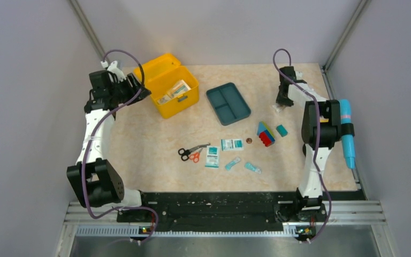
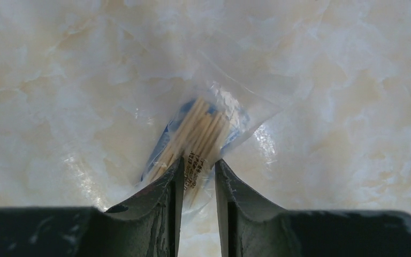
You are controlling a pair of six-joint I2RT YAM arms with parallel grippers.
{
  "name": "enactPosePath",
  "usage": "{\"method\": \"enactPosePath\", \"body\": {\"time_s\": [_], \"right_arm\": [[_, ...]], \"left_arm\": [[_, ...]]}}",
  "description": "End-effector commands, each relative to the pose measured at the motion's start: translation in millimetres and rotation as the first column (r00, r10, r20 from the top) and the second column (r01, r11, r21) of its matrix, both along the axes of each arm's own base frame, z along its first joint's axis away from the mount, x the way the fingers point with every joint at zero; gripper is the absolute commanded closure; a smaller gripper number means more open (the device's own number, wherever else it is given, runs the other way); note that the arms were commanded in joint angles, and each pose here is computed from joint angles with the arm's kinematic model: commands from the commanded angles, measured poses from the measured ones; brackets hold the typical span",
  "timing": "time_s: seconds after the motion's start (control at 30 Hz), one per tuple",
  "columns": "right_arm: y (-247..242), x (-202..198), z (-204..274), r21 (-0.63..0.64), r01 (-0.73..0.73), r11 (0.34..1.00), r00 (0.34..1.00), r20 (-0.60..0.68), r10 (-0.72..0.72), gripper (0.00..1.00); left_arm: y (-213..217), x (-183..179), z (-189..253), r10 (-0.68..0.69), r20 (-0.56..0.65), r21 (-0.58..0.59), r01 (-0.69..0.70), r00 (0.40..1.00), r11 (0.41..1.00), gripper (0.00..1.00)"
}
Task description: Organize the medicine kit
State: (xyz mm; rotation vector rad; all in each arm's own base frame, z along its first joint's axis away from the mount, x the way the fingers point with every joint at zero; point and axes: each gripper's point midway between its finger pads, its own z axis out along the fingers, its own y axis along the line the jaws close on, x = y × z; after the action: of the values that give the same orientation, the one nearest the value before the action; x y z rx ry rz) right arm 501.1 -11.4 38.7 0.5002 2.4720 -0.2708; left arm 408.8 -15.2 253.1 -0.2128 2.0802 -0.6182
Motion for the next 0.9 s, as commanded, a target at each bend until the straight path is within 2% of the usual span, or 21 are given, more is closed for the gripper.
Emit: {"method": "enactPosePath", "body": {"time_s": [0.0, 0.07, 0.13, 0.23, 0.33, 0.53, 0.63, 0.77, 0.87], "right_arm": [[14.4, 20.5, 6.8, 0.093, -0.061, 0.994, 0.996, 0.065, 0.055, 0.78], [17.3, 21.7, 9.1, 0.099, -0.081, 0.992, 0.995, 0.073, 0.074, 0.92], [18.8, 21.8, 15.5, 0.101, -0.105, 0.989, 0.992, 0.082, 0.097, 1.0], [30.2, 20.0, 32.9, 0.129, -0.181, 0.975, 0.979, 0.118, 0.166, 1.0], [56.9, 14.2, 62.8, 0.162, -0.321, 0.933, 0.938, 0.189, 0.29, 1.0], [124.8, -14.2, 108.7, 0.199, -0.585, 0.786, 0.798, 0.315, 0.514, 1.0], [164.7, -33.6, 127.0, 0.191, -0.721, 0.666, 0.681, 0.374, 0.629, 1.0], [222.3, -61.2, 160.4, 0.121, -0.89, 0.439, 0.436, 0.502, 0.747, 1.0], [256.3, -81.1, 181.0, 0.011, -0.957, 0.289, 0.245, 0.559, 0.792, 1.0]], "left_arm": [[-8.3, 7.2, 14.7, -0.048, 0.053, 0.032, 0.047, 0.997, 0.998, 0.45], [-13.7, 8.1, 15.5, -0.065, 0.058, 0.037, 0.063, 0.996, 0.997, 0.45], [-20.5, 8.6, 16.8, -0.086, 0.066, 0.047, 0.083, 0.994, 0.995, 0.45], [-33.2, 11.3, 20.1, -0.124, 0.088, 0.055, 0.12, 0.988, 0.991, 0.45], [-48.8, 14.1, 24.3, -0.171, 0.112, 0.035, 0.168, 0.979, 0.985, 0.44], [-89.4, 21.2, 31.9, -0.292, 0.151, -0.005, 0.296, 0.944, 0.955, 0.43], [-116.5, 24.3, 34.8, -0.359, 0.174, -0.038, 0.37, 0.917, 0.928, 0.43], [-153.6, 27.4, 39.3, -0.431, 0.196, -0.135, 0.46, 0.881, 0.878, 0.4], [-180.3, 24.1, 48.0, -0.51, 0.227, -0.225, 0.555, 0.829, 0.801, 0.37]]}}
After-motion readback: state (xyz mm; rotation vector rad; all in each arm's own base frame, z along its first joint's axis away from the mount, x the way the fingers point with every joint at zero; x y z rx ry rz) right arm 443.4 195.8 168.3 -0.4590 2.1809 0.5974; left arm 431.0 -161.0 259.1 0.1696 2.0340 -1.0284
